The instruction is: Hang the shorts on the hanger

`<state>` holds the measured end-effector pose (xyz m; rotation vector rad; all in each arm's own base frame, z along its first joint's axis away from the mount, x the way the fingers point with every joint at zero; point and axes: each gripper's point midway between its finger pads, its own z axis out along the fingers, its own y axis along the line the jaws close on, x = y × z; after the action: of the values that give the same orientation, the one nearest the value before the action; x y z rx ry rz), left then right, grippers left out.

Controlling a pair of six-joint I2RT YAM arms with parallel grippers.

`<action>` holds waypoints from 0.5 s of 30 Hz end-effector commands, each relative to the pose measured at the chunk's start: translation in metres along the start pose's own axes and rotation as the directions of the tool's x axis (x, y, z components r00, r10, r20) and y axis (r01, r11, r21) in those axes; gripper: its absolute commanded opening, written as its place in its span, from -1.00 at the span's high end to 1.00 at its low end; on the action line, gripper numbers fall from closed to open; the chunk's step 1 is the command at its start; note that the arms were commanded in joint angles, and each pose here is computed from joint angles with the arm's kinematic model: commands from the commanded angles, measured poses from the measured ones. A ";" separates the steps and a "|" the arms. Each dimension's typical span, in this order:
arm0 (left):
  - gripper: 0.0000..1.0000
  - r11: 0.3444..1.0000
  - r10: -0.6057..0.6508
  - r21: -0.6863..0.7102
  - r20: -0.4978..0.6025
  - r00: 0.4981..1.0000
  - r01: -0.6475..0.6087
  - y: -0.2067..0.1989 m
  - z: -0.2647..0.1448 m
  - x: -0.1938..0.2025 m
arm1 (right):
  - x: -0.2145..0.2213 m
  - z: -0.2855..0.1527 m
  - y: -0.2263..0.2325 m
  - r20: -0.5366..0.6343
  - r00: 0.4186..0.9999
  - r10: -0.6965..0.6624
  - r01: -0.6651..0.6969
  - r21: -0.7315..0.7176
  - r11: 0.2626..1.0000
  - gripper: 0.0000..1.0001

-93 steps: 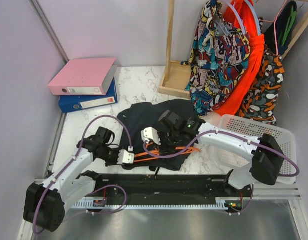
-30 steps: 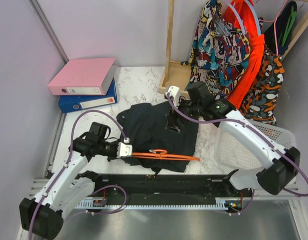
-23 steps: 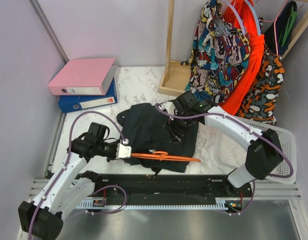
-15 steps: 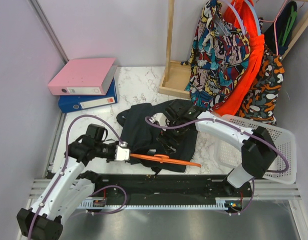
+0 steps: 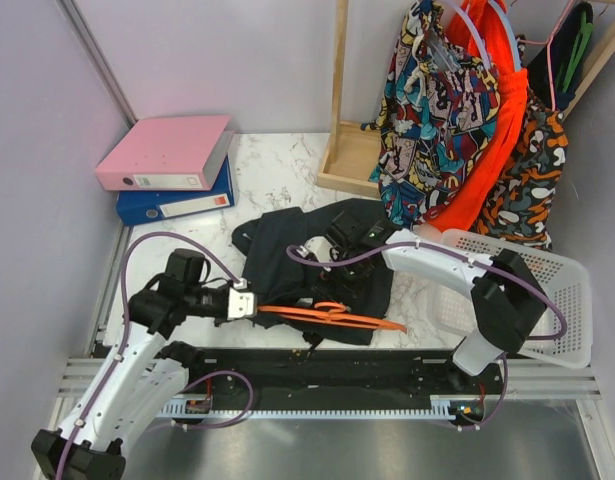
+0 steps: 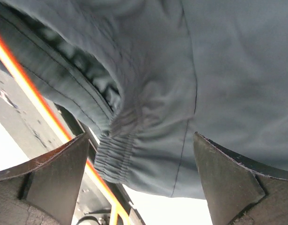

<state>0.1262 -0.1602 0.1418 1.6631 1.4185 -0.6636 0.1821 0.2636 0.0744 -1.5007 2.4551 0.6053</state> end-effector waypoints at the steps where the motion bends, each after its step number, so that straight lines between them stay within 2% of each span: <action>1: 0.97 0.999 0.016 0.027 0.095 0.995 -0.018 -0.004 -0.004 -0.027 | 0.020 -0.003 -0.007 -0.039 0.999 -0.021 0.025 0.085 0.996 -0.96; 7: 0.97 0.999 0.037 0.035 0.094 0.995 -0.041 -0.003 -0.004 -0.027 | 0.014 0.006 -0.002 -0.009 1.000 -0.021 0.021 0.072 0.997 -0.96; 9: 0.97 0.999 0.022 0.032 0.091 0.996 -0.025 -0.002 -0.003 -0.026 | 0.009 0.010 -0.009 0.001 1.000 0.005 -0.005 0.123 0.992 -0.84; 11: 0.96 1.000 -0.003 0.010 0.088 0.996 0.003 0.001 -0.003 -0.024 | 0.003 0.017 -0.030 0.009 1.000 0.008 -0.009 0.222 0.975 -0.28; 12: 0.97 1.000 -0.010 -0.002 0.084 0.996 0.010 0.002 -0.002 -0.023 | -0.001 0.017 -0.042 0.014 1.000 0.007 -0.010 0.276 0.961 0.07; 13: 0.97 1.000 -0.006 -0.019 0.078 0.997 0.007 0.004 -0.002 -0.020 | -0.007 0.017 -0.052 0.026 1.000 -0.001 -0.007 0.318 0.948 0.75; 14: 0.97 0.998 -0.024 -0.055 0.055 0.998 0.027 0.011 0.000 -0.014 | -0.014 0.017 -0.065 0.019 1.000 -0.010 0.003 0.369 0.929 0.99; 15: 0.96 0.996 -0.034 -0.080 0.048 0.998 0.038 0.016 -0.001 -0.012 | -0.020 0.016 -0.072 0.023 1.000 -0.017 0.007 0.383 0.924 1.00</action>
<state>0.1227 -0.1629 0.1465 1.6449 1.4141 -0.6950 0.1968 0.2505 0.0475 -1.4586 2.4516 0.3385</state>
